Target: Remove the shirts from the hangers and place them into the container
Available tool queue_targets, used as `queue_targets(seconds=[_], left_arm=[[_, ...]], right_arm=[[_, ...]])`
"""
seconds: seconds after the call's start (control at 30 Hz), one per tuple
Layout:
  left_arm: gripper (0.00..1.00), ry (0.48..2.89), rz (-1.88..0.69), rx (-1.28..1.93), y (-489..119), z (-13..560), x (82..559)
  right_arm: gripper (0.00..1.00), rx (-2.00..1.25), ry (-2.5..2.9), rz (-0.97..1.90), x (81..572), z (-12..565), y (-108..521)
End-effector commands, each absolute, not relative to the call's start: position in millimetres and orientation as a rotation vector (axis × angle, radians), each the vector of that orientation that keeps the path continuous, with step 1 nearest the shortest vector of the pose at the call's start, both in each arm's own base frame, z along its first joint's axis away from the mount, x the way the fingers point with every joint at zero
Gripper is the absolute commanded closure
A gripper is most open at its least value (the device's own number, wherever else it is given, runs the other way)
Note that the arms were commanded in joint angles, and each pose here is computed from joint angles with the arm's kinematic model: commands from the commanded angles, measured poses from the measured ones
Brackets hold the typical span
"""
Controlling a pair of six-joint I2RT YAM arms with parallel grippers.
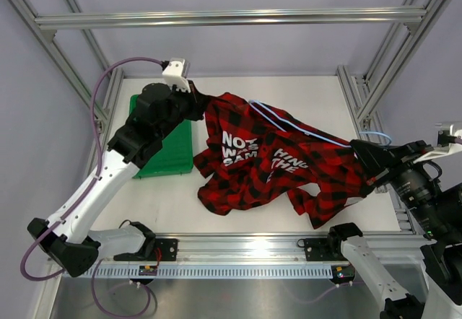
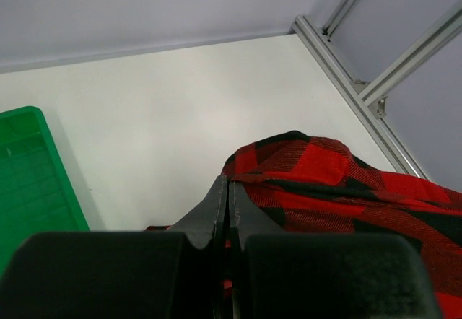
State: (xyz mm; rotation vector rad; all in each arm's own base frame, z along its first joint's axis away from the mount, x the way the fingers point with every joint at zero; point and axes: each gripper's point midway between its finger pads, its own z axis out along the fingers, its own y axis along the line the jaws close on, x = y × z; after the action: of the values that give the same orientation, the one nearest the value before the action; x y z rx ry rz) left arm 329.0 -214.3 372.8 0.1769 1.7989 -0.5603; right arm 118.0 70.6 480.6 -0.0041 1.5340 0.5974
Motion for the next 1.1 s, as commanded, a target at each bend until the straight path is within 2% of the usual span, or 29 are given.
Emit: queue_targets(seconds=[0.0,0.2,0.3,0.47,0.63,0.77,0.9,1.0,1.07], left_arm=[[1.0,1.757,-0.193,-0.094,-112.7,363.5,354.5],[1.0,1.716,-0.542,0.033,-162.2,364.0,320.5],[1.0,1.692,-0.637,0.097,-180.1,366.8,311.3],[1.0,1.632,-0.938,0.387,-245.1,378.7,276.2],[1.0,1.565,-1.08,0.54,-288.4,391.4,246.0],[1.0,1.587,-1.106,0.631,-320.3,383.1,235.1],[1.0,1.656,-1.093,0.604,-330.6,361.0,238.5],[1.0,1.771,-0.947,0.482,-315.2,333.1,258.5],[1.0,1.843,-0.782,0.352,-289.2,315.7,274.7]], right_arm=[[1.0,0.055,1.221,0.558,65.5,547.6,41.9],[1.0,0.018,1.191,0.658,90.7,576.5,62.9],[1.0,-0.011,1.219,0.728,108.1,579.1,78.7],[1.0,-0.051,1.29,0.824,140.9,566.4,102.5],[1.0,-0.118,1.35,0.949,154.5,556.4,127.2],[1.0,-0.137,1.366,1.054,171.3,554.0,143.7],[1.0,-0.168,1.313,1.061,172.6,580.0,146.0],[1.0,-0.174,1.276,0.968,174.6,609.6,136.8],[1.0,-0.092,1.287,0.848,197.3,618.1,120.5]])
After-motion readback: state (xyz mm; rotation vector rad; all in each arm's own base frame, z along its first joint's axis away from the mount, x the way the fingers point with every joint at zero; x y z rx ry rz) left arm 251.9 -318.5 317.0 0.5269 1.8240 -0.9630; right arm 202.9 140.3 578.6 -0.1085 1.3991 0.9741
